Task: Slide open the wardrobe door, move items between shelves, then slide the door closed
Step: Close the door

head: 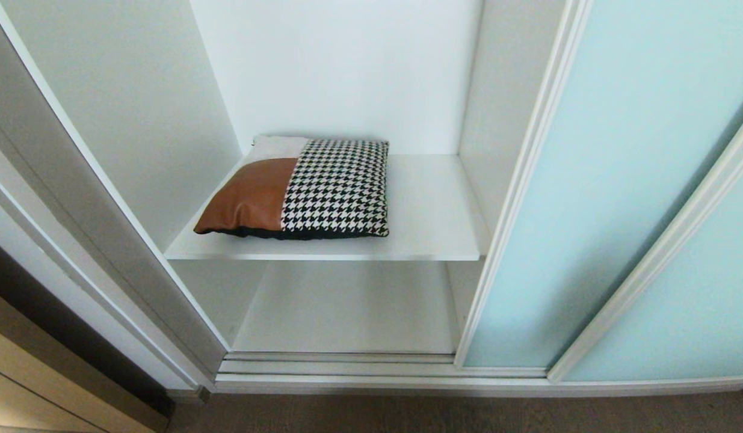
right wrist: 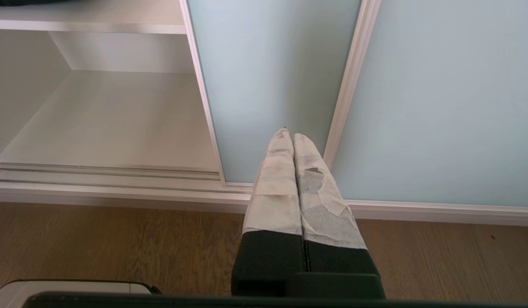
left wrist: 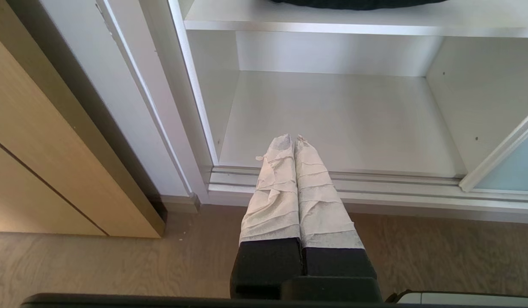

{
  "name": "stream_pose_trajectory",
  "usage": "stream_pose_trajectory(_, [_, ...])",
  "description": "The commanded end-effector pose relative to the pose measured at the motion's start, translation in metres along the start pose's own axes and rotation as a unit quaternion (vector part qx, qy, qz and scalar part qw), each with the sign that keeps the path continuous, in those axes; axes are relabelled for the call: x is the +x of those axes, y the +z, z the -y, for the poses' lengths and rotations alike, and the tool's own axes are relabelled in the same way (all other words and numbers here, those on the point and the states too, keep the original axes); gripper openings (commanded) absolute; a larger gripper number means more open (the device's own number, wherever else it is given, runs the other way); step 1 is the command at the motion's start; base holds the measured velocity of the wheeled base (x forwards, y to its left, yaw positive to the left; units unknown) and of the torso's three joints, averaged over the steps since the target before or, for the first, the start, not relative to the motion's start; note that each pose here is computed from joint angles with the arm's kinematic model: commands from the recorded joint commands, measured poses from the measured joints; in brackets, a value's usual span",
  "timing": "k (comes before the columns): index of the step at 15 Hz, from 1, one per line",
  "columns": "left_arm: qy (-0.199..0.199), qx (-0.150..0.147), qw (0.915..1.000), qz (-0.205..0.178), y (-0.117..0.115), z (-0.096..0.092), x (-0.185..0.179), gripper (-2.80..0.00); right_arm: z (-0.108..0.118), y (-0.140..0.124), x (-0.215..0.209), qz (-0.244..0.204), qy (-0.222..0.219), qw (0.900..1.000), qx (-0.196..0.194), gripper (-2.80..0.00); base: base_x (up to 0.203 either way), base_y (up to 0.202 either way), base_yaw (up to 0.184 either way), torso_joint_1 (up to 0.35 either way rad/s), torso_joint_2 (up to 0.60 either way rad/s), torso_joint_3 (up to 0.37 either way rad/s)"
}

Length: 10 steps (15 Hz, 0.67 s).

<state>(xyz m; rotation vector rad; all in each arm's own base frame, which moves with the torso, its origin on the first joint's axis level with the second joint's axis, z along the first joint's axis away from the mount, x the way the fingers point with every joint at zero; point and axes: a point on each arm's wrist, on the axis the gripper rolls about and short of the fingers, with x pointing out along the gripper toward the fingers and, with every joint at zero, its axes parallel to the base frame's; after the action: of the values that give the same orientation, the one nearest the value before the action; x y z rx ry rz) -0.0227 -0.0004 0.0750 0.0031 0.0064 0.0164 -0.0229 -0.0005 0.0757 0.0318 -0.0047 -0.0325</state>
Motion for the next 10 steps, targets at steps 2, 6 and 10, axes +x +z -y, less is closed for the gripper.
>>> stream_pose_trajectory(2, [0.0, 0.0, 1.0, -0.001, -0.0004, 0.0, 0.0002, -2.8, 0.0, -0.0001, 0.0, 0.0, 0.0, 1.0, 0.0, -2.8, 0.0, 0.0, 0.0, 0.0, 0.0, 0.0])
stream_pose_trajectory(6, [0.0, 0.0, 1.0, -0.001, -0.0004, 0.0, 0.0002, -2.8, 0.0, -0.0001, 0.0, 0.0, 0.0, 1.0, 0.0, -2.8, 0.0, 0.0, 0.0, 0.0, 0.0, 0.0])
stream_pose_trajectory(10, [0.0, 0.0, 1.0, -0.001, -0.0004, 0.0, 0.0002, -2.8, 0.0, 0.0, 0.0, 0.0, 0.0, 1.0, 0.0, -2.8, 0.0, 0.0, 0.0, 0.0, 0.0, 0.0])
